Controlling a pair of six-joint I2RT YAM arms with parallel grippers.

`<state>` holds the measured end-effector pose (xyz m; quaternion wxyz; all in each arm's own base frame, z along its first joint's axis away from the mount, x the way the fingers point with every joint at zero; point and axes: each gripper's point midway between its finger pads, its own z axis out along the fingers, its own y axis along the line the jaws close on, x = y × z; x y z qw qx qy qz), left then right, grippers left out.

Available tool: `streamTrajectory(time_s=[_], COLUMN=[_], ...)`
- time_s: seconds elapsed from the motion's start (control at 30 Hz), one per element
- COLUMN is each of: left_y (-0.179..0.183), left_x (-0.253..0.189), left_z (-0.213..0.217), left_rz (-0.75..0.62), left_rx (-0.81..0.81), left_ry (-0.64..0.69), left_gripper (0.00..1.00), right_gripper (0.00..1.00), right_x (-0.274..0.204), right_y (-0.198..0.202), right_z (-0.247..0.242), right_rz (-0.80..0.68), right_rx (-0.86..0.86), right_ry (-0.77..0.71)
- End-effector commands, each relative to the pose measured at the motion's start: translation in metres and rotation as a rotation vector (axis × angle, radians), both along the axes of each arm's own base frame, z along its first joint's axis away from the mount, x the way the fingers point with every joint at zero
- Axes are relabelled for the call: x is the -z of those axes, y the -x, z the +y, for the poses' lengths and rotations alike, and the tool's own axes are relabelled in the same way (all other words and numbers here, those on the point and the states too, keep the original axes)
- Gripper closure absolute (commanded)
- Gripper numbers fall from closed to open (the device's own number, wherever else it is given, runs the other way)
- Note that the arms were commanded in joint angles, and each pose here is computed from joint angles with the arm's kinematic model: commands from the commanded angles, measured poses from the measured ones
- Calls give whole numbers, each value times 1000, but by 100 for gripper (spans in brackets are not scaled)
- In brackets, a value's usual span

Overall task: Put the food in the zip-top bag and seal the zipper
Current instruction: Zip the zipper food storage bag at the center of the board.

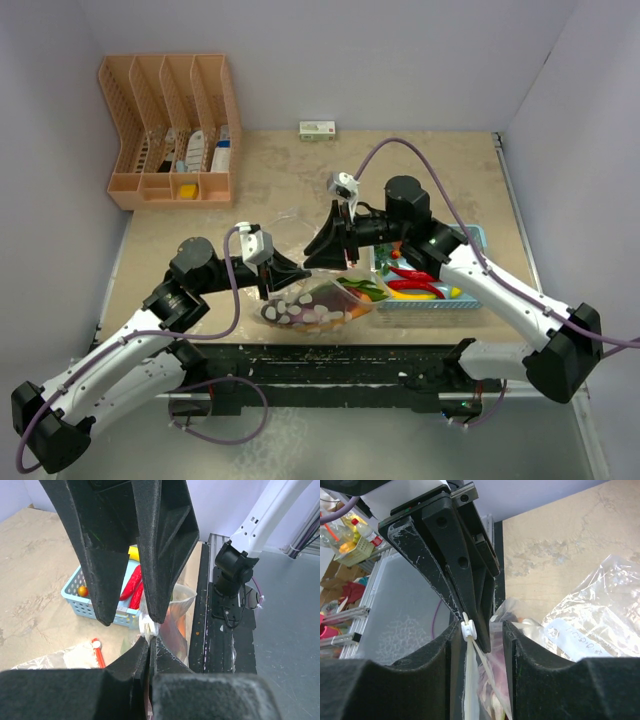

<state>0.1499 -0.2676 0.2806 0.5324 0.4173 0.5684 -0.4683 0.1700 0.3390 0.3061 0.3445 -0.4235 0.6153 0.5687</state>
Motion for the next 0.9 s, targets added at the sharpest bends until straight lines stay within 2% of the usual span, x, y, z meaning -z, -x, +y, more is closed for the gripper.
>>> streamTrajectory(time_s=[0.0, 0.33, 0.37, 0.5, 0.53, 0.87], left_y=[1, 0, 0, 0, -1, -3], left_x=[-32, -33, -33, -33, -33, -39], left_z=[0, 0, 0, 0, 0, 7], left_rz=[-90, -90, -91, -90, -91, -120], left_rx=[5, -2, -1, -4, -5, -48], left_ry=[78, 81, 81, 82, 82, 75], left_gripper=[100, 100, 100, 100, 100, 100], right_gripper=[61, 62, 66, 98, 100, 100], right_x=[-14, -9, -9, -6, -5, 15], right_y=[0, 5, 6, 6, 5, 9], right_z=[-2, 4, 4, 5, 4, -12], right_rz=[-44, -33, -34, -32, -34, -27], right_rx=[19, 6, 1, 3, 7, 65], right_ry=[-21, -6, -5, 8, 13, 87])
